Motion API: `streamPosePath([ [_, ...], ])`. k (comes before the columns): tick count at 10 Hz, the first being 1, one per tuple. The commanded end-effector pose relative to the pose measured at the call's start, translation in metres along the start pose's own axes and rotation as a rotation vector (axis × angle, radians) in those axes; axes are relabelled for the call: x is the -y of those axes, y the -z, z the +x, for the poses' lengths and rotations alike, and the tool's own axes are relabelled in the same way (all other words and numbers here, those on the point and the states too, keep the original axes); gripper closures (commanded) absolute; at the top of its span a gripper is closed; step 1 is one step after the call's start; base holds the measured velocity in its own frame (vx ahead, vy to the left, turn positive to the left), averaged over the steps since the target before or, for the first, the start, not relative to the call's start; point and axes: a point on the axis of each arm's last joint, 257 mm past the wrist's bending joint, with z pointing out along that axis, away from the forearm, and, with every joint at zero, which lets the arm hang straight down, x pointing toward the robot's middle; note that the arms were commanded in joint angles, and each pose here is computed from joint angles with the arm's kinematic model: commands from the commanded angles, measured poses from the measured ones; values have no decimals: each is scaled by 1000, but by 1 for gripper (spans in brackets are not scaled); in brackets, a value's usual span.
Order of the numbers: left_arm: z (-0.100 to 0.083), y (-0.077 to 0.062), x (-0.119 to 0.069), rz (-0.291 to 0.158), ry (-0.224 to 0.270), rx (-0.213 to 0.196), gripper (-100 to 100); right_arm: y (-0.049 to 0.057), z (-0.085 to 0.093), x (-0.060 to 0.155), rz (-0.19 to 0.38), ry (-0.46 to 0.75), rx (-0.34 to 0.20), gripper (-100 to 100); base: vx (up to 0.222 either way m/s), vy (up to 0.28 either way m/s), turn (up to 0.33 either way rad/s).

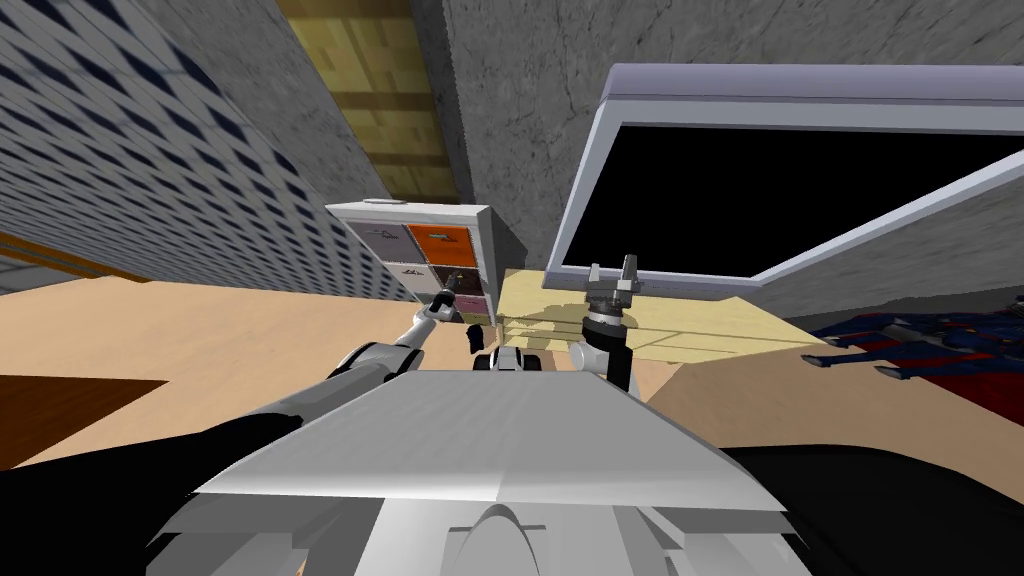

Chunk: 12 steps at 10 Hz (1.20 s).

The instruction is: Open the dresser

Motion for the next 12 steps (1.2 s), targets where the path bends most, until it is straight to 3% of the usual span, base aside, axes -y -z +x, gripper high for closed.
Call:
streamPosePath([
  [1, 0, -7, -1, -30, 5, -9, -100, 0, 0, 0, 0, 0, 0, 0, -33, 48, -51],
  [10, -5, -30, -3, -140, 15, -23, -100, 0, 0, 0, 0, 0, 0, 0, -42, 57, -59],
  [12, -4, -29, -1, -133, 15, -23, -100, 0, 0, 0, 0, 0, 0, 0, -13, 17, -4],
])
